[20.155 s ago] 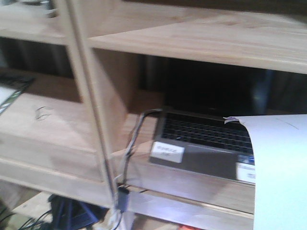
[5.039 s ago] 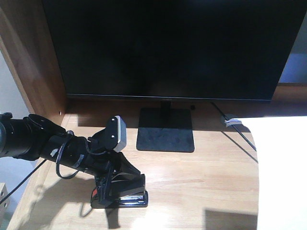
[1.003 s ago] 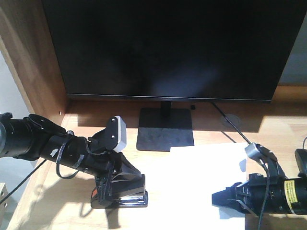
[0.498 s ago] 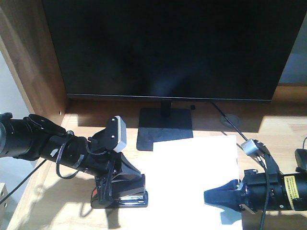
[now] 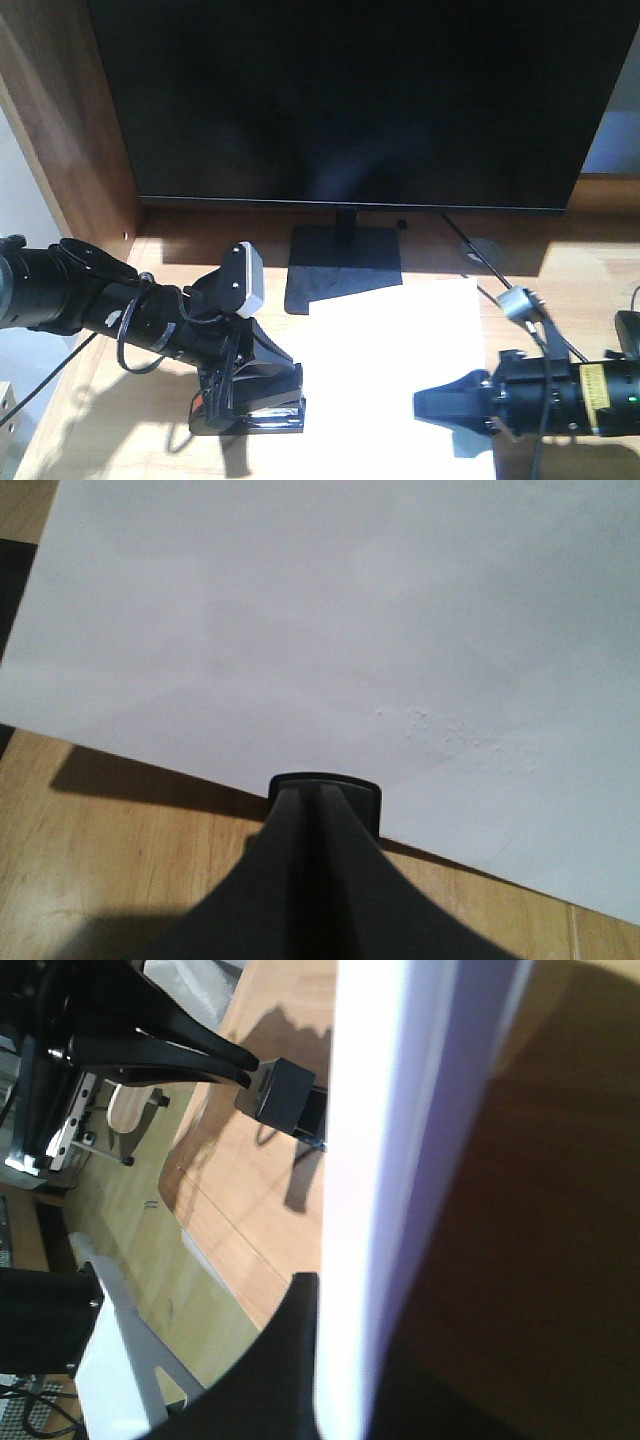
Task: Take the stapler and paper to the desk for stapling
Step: 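Slide the paper under the stapler with the right gripper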
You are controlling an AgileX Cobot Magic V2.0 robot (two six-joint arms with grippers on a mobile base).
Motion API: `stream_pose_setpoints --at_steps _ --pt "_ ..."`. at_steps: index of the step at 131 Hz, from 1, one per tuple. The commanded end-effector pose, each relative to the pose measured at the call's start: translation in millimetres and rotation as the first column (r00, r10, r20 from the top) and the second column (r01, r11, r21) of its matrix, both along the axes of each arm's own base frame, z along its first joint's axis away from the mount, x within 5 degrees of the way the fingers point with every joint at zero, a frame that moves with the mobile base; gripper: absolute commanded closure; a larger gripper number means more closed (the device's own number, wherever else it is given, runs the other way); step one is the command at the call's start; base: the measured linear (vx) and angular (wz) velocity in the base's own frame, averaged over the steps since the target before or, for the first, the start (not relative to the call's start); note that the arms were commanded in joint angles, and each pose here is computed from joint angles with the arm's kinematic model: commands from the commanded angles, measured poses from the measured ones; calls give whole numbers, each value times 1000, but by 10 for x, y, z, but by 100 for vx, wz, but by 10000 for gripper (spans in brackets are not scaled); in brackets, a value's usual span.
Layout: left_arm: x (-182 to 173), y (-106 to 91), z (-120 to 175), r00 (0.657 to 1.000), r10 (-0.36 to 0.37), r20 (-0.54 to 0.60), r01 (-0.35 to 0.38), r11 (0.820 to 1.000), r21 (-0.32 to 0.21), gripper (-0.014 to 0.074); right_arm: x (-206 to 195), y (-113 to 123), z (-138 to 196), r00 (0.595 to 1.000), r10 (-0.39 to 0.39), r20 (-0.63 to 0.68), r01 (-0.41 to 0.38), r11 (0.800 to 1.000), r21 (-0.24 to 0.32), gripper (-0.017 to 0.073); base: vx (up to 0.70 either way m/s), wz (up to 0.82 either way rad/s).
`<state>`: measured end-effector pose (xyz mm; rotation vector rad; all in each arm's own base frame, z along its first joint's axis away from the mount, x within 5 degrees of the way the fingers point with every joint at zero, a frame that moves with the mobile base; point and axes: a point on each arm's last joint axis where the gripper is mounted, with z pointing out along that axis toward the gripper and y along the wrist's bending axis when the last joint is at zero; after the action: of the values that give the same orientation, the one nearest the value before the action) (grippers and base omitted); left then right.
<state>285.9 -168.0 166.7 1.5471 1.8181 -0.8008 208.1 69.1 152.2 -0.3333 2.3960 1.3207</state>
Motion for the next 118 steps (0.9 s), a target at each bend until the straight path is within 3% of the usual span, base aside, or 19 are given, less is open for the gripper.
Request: stream_pose_setpoints --at_steps 1,44,95,118 --pt "7 -49 220 999 0 35 2 997 -71 600 81 97 68 999 -20 31 18 998 68 561 0 0" --pt "7 -49 220 999 0 35 2 997 -71 600 174 154 -150 997 -74 -23 75 996 43 561 0 0" --pt "7 -49 221 999 1 35 2 997 -72 600 387 338 -274 997 -49 -58 54 995 87 561 0 0" --pt "7 -49 221 999 1 35 2 997 -72 600 438 420 -290 992 -113 -50 117 989 86 561 0 0"
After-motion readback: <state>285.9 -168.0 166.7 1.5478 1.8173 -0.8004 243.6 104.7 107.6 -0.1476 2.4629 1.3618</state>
